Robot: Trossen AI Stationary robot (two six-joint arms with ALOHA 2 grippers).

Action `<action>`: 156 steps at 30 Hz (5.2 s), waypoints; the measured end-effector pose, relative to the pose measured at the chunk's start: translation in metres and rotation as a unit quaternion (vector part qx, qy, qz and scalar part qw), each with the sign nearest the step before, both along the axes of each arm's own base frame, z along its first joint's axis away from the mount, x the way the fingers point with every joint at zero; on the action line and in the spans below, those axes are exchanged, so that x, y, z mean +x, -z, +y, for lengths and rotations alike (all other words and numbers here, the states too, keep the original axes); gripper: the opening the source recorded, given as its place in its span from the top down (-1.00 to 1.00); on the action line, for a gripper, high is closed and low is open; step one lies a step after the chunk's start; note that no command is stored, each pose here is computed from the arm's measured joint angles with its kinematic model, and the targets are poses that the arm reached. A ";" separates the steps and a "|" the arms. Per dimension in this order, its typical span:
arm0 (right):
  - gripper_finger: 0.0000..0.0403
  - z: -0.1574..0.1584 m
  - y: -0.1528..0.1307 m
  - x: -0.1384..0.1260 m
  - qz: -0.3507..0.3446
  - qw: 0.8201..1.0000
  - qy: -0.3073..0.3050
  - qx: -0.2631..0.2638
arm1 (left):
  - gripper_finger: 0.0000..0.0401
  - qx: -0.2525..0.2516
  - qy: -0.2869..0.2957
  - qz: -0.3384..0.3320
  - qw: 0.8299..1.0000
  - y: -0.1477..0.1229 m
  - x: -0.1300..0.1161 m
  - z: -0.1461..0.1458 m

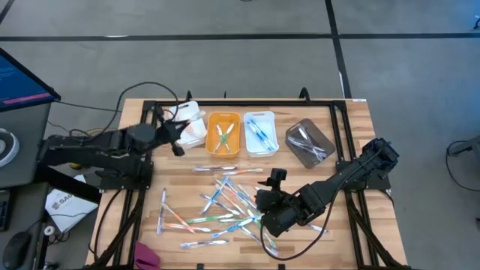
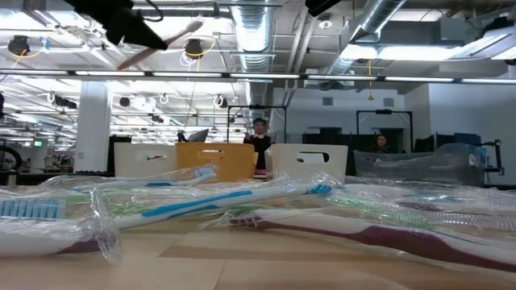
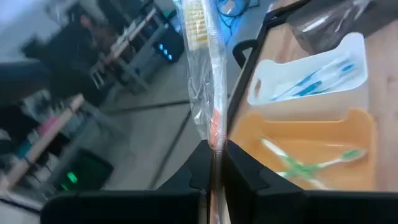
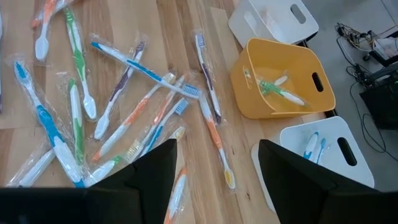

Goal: Pick & Place Toothbrushes
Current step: Put the white orange toothbrush into the left white bin, then put the white blue toothbrush into the right white bin

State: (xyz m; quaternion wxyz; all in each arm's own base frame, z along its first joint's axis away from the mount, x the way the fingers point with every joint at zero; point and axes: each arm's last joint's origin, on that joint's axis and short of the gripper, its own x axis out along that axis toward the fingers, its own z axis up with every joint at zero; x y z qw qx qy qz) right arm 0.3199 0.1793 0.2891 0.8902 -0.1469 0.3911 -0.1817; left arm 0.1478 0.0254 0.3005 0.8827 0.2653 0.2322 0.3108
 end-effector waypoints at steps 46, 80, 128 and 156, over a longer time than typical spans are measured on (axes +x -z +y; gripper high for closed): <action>-0.10 -0.006 0.000 0.003 -0.010 1.000 0.024 0.016 | 0.95 -0.083 0.193 0.508 0.835 0.058 0.030 0.158; -0.10 -0.009 0.000 0.005 -0.009 0.999 0.028 0.015 | 0.48 -0.178 0.163 0.505 0.829 0.086 0.040 0.166; -0.10 -0.034 -0.023 0.051 -0.175 0.978 0.041 0.106 | 0.35 -0.150 0.204 0.323 0.912 0.020 0.043 0.101; -0.10 -0.099 -0.009 0.023 0.085 0.980 0.153 0.097 | 0.35 -0.376 0.059 0.186 0.906 0.038 0.023 0.041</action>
